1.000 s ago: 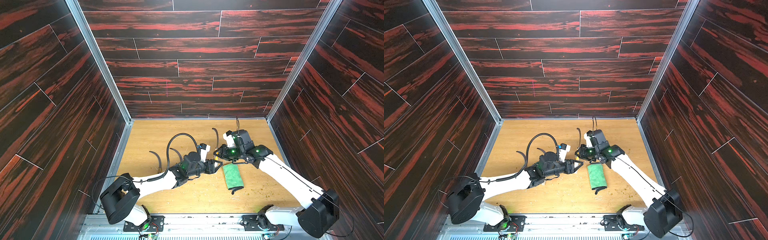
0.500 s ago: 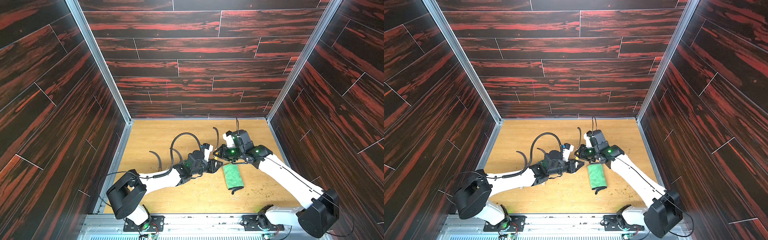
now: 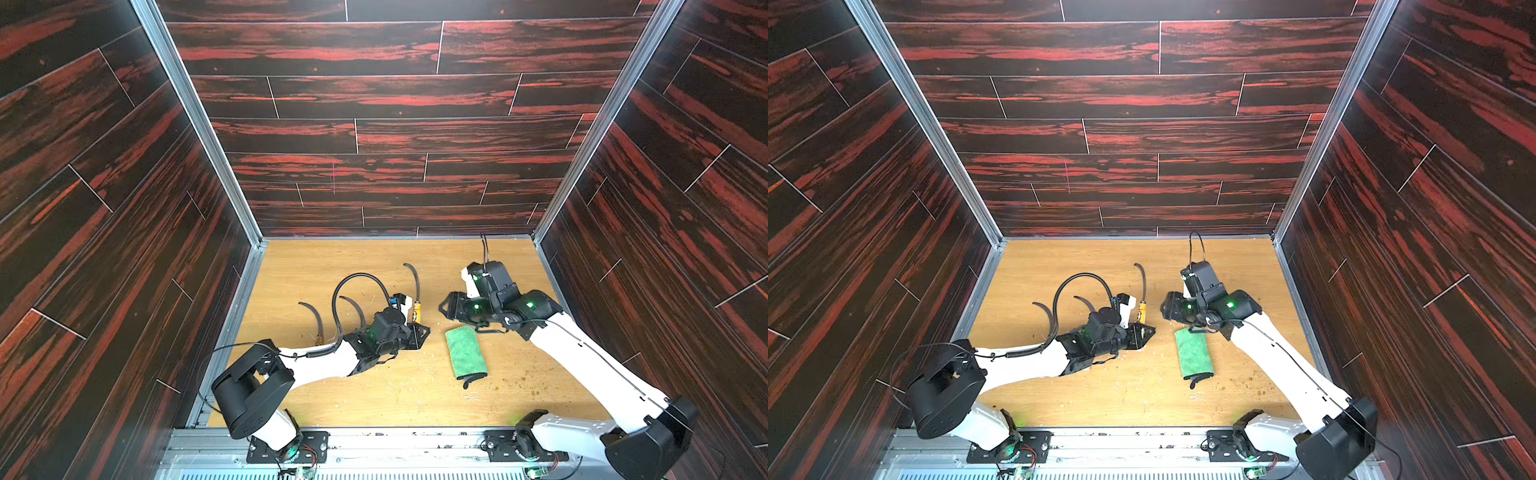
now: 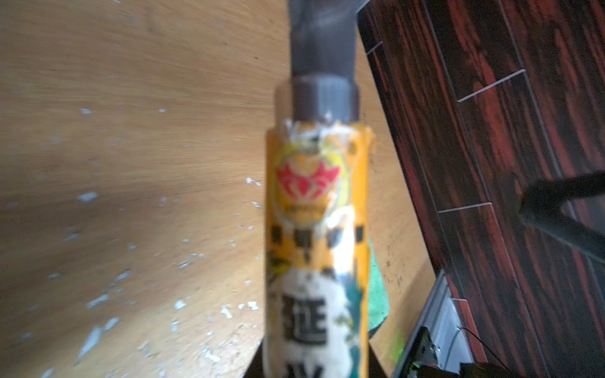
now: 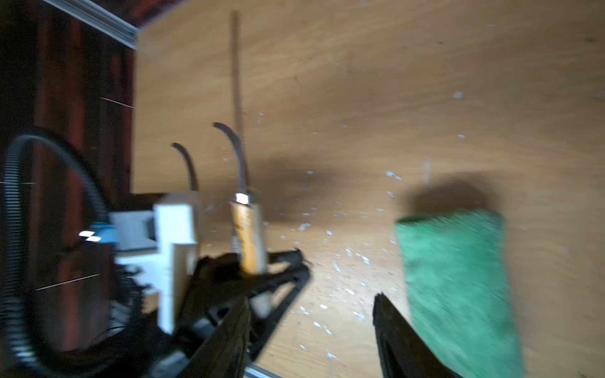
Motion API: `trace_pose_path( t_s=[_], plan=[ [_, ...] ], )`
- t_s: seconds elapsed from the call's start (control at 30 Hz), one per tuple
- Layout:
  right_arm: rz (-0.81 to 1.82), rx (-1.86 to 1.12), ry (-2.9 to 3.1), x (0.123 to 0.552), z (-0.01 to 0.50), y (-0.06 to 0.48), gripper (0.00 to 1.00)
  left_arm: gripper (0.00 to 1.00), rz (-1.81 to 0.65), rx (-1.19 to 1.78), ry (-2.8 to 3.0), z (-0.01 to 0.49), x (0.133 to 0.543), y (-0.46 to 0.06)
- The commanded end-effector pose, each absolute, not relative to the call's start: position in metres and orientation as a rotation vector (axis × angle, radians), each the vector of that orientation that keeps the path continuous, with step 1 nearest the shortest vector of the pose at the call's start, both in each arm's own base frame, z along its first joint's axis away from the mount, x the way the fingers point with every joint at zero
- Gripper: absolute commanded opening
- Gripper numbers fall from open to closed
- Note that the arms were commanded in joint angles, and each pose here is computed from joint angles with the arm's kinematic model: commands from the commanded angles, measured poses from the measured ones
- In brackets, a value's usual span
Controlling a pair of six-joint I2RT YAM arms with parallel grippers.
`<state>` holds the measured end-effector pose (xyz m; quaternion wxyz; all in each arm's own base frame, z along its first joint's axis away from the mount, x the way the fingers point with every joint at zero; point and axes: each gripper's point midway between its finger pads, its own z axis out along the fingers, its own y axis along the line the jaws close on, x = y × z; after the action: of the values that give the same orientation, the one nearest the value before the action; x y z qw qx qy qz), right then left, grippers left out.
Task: Wipe small sickles with rags
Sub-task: Pick up the rag from the center of the board.
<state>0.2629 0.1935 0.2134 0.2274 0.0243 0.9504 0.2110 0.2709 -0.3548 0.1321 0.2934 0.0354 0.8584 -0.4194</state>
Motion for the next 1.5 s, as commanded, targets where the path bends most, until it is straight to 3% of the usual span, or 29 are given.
trace_pose_path(
  t_s=[0.0, 0.47, 0.73, 0.8, 0.93, 1.1, 1.2, 1.47],
  plan=[
    [0.285, 0.071, 2.800, 0.239, 0.164, 0.155, 0.64, 0.00, -1.060, 0.078, 2.247, 0.144, 0.274, -0.339],
    [0.115, 0.140, 3.045, 0.216, 0.072, 0.126, 0.70, 0.00, -1.229, 0.217, 2.181, 0.159, 0.246, -0.338],
    [0.148, 0.138, 3.112, 0.225, 0.035, 0.131, 0.69, 0.00, -1.503, 0.229, 2.072, 0.179, 0.227, -0.343],
    [0.171, 0.139, 3.120, 0.228, 0.029, 0.132, 0.63, 0.00, -1.564, 0.230, 2.055, 0.182, 0.221, -0.343],
    [0.206, 0.128, 3.129, 0.232, 0.021, 0.134, 0.34, 0.00, -1.657, 0.229, 2.040, 0.184, 0.210, -0.343],
    [0.242, 0.099, 3.116, 0.238, 0.019, 0.137, 0.14, 0.00, -1.756, 0.194, 1.993, 0.193, 0.202, -0.340],
    [0.281, 0.068, 3.049, 0.248, 0.035, 0.141, 0.07, 0.00, -1.825, 0.168, 1.943, 0.202, 0.199, -0.338],
    [0.565, -0.052, 2.732, 0.269, 0.140, 0.167, 0.04, 0.00, -1.967, 0.085, 1.842, 0.215, 0.199, -0.337]
  ],
)
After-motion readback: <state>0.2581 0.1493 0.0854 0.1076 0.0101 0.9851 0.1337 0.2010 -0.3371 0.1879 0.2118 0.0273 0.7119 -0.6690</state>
